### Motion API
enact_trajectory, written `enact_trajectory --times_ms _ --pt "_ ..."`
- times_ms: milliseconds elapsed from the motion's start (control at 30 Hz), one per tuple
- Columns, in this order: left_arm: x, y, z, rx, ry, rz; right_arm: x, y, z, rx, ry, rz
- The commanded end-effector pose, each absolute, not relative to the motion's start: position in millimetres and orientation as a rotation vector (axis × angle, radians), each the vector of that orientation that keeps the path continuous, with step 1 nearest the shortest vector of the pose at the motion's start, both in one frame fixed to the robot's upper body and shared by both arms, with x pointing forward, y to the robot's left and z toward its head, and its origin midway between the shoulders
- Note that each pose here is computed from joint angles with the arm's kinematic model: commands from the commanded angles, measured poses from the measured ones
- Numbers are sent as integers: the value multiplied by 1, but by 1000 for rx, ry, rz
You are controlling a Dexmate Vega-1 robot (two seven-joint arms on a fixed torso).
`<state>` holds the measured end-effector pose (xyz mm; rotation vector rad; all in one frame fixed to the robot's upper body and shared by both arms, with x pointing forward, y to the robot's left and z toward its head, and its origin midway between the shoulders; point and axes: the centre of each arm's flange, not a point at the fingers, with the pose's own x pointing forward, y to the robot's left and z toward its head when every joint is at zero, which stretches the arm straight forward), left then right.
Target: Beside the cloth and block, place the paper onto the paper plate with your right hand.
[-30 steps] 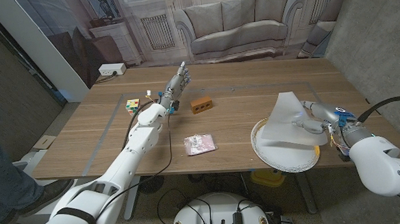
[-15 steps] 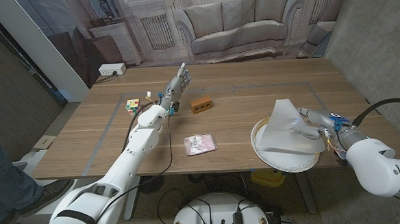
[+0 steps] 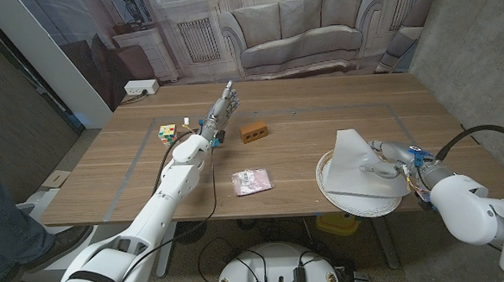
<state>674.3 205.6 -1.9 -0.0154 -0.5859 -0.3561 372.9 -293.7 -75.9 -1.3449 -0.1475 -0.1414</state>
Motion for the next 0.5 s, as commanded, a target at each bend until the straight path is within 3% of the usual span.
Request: enact_trajectory --times_ms 33,500 --pt "673 207 -4 -20 -585 -351 379 -294 -79 -1337 -138 -121" --pt "674 210 -5 -19 -581 -348 384 -293 -80 -1328 -126 -113"
